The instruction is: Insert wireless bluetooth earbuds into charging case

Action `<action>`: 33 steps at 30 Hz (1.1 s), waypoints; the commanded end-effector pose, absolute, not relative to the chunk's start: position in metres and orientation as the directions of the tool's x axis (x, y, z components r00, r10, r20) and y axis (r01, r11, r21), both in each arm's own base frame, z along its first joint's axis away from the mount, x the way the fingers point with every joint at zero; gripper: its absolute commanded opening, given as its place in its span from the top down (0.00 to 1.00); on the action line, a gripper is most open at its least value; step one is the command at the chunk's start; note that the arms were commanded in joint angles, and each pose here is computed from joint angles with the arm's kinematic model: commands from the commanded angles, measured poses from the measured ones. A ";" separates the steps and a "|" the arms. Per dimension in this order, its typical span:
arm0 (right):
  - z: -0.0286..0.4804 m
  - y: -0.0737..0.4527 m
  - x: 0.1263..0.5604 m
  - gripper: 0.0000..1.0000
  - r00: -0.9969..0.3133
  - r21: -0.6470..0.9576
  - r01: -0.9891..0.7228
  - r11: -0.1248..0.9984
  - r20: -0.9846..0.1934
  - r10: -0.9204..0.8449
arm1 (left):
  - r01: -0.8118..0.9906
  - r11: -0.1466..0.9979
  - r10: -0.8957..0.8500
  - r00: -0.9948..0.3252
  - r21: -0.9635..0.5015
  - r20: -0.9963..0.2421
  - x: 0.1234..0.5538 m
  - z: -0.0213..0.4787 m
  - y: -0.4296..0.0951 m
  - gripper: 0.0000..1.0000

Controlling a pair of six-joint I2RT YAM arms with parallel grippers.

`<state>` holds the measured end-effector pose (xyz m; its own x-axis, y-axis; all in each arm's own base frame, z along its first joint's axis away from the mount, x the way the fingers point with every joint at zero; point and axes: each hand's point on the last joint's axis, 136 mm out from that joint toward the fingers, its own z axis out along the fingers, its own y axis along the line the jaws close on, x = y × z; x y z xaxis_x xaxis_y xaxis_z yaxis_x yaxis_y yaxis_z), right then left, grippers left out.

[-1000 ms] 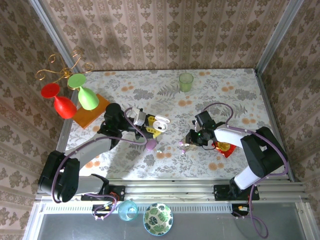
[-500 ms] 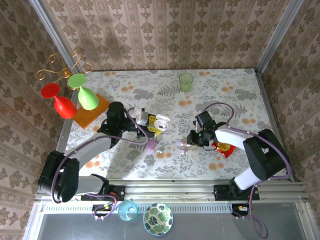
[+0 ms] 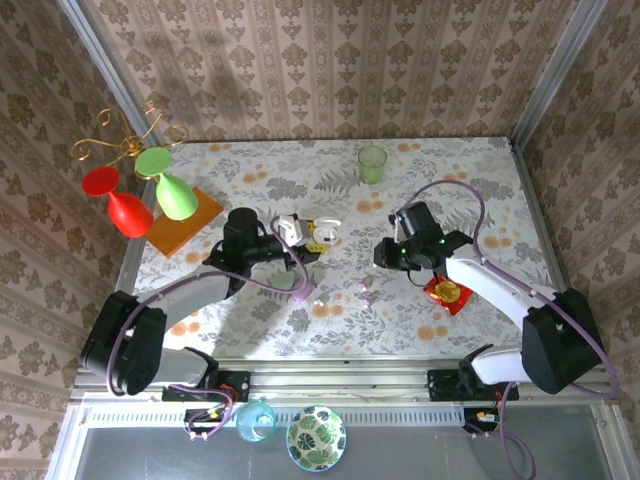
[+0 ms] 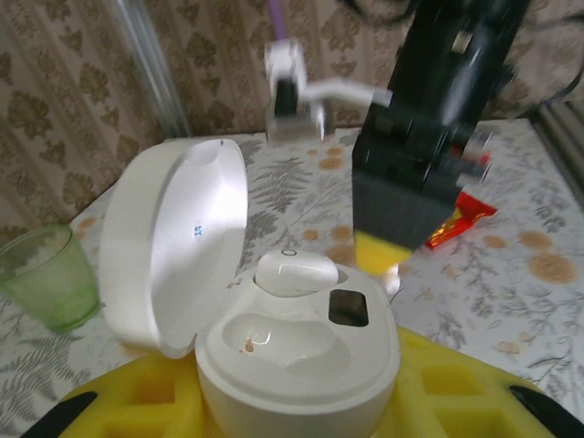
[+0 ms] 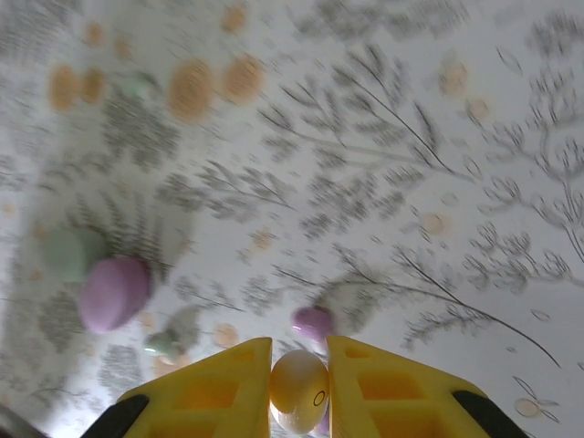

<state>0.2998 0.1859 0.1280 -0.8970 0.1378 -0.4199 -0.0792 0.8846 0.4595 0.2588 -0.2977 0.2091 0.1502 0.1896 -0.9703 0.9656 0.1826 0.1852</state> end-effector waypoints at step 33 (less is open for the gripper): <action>0.235 0.292 0.346 0.80 -0.761 0.383 -0.406 0.830 -0.644 -0.075 | 0.929 0.340 0.187 0.084 0.145 -0.979 0.296 0.191 -0.299 0.82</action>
<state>0.3425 0.2876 0.2224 -0.7895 -0.0605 -0.6108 -0.3810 0.8285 0.4104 0.2962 -0.2972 0.1890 0.0917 0.2003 -0.9754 0.9285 0.3367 0.1564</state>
